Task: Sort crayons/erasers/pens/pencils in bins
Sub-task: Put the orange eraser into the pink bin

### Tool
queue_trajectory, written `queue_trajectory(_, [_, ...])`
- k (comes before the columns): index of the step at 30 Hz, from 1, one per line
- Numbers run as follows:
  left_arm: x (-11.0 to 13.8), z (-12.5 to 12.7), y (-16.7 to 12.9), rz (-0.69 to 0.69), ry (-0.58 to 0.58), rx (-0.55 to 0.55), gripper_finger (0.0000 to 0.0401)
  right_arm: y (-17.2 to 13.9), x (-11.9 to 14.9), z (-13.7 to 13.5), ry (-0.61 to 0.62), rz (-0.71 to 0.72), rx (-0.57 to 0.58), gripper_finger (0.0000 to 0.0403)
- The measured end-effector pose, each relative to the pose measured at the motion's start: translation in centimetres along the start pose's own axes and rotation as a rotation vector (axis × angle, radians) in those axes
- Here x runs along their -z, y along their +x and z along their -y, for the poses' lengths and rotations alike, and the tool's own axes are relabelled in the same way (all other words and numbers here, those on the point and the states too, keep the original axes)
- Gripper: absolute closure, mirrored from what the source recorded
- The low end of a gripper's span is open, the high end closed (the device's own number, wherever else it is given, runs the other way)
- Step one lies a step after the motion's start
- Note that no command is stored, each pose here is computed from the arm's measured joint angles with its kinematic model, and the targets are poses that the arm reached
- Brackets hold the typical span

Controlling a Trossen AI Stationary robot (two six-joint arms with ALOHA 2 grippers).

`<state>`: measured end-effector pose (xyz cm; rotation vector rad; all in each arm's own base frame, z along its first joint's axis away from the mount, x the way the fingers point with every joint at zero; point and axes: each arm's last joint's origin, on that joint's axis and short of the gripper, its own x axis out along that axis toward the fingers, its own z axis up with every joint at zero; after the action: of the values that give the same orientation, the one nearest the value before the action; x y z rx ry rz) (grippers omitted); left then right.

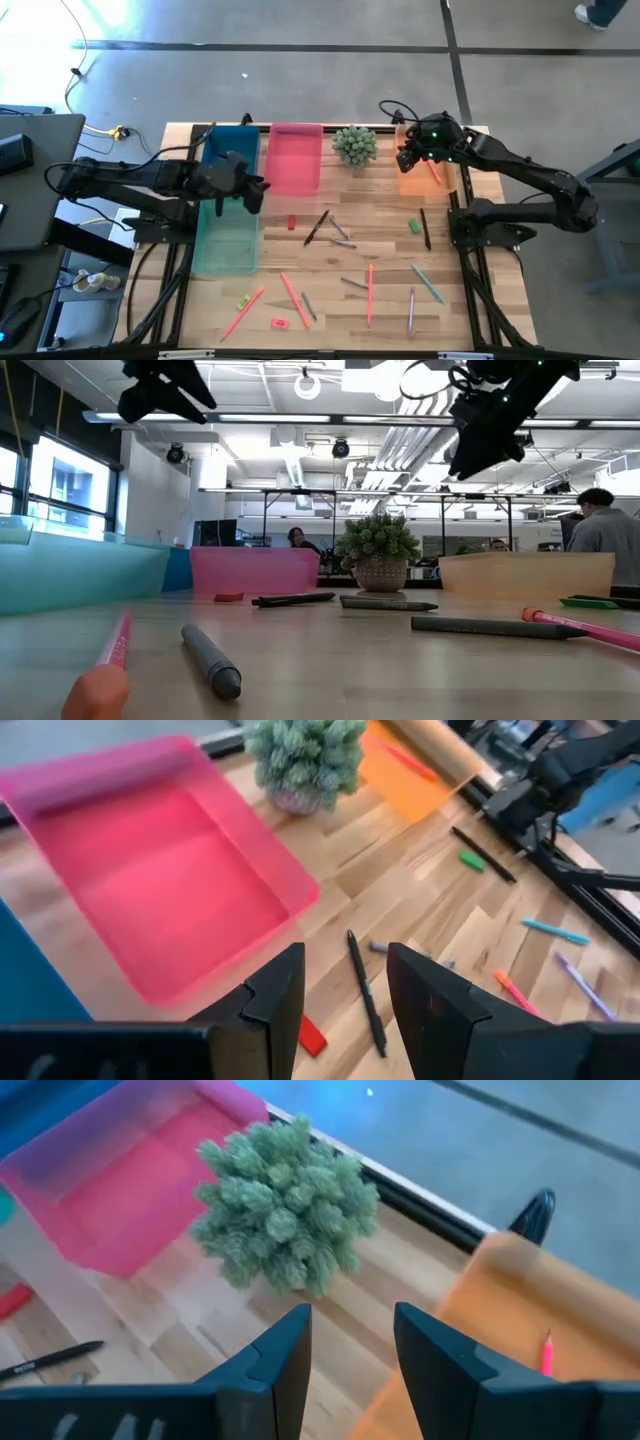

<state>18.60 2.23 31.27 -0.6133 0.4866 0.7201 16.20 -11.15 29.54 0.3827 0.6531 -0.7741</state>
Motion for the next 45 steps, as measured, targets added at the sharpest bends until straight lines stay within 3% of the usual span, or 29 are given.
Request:
queue_trajectory(12, [0.6,1.8,5.1,-0.278,-0.203,-0.151,0.0270,0.0,0.0,-0.2,-0.047,0.007,0.023,0.0265])
queue_trajectory(20, [2.6,2.5,8.8,-0.418,-0.236,-0.230,0.0270,0.0,0.0,-0.2,-0.074,0.007,0.023,0.0265])
queue_trajectory(27, [3.9,2.7,11.3,-0.462,-0.242,-0.300,0.0270,0.0,0.0,-0.2,-0.097,0.006,0.023,0.0265])
queue_trajectory(45, [6.3,3.2,15.9,-0.477,-0.268,-0.351,0.0270,0.0,0.1,-0.2,-0.108,0.001,0.037,0.0265])
